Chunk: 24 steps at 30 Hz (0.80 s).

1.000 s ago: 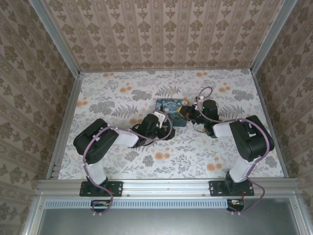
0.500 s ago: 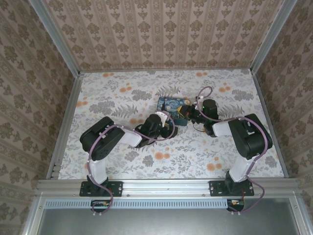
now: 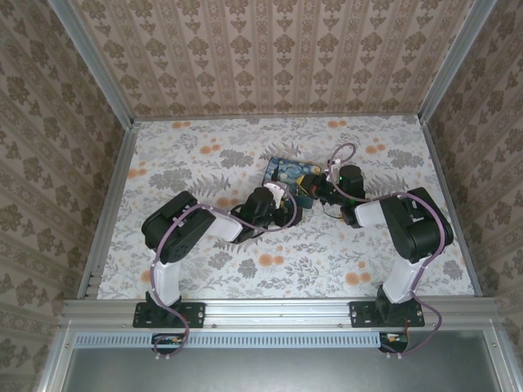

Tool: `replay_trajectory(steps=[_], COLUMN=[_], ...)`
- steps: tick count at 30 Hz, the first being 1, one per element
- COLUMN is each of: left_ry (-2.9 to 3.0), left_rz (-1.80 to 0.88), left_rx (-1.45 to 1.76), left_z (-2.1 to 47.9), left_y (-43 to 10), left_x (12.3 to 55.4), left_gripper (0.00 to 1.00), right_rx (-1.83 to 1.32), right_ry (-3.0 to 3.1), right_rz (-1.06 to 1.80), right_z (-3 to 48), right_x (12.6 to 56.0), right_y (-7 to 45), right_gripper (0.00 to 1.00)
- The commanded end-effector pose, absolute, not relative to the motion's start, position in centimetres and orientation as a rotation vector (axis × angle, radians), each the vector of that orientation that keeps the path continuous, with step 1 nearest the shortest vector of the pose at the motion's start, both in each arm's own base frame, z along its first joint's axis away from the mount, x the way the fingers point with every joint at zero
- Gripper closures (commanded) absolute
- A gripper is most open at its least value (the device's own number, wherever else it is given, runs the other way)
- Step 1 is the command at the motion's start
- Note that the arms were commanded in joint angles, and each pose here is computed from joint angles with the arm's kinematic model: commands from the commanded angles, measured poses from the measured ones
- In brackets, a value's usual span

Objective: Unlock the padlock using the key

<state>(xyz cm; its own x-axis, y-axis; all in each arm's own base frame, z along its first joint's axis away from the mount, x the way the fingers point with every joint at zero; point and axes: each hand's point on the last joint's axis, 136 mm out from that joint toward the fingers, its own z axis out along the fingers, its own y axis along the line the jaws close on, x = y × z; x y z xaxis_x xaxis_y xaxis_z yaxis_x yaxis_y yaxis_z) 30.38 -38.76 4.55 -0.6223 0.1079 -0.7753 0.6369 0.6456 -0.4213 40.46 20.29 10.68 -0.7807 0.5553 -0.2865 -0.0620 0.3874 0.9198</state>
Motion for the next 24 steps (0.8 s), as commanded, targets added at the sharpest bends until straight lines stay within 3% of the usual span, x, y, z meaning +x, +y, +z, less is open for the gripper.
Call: replay_trajectory(steps=[1, 14, 24], left_ry=[2.116, 2.036, 2.05], left_rz=[-1.082, -1.274, -1.262], left_rx=[0.558, 0.465, 0.402], left_z=[4.7, 7.4, 7.0], left_y=[-40.0, -40.0, -39.7], left_x=[29.6, 29.6, 30.2], left_gripper=[0.24, 0.24, 0.24], right_rx=[0.457, 0.467, 0.476], right_ry=[2.126, 2.135, 2.136], right_rz=[1.42, 1.414, 1.413], right_z=[9.2, 8.7, 8.4], right_x=[40.3, 40.2, 40.3], right_y=[20.2, 20.0, 19.9], right_gripper=[1.0, 1.0, 1.0])
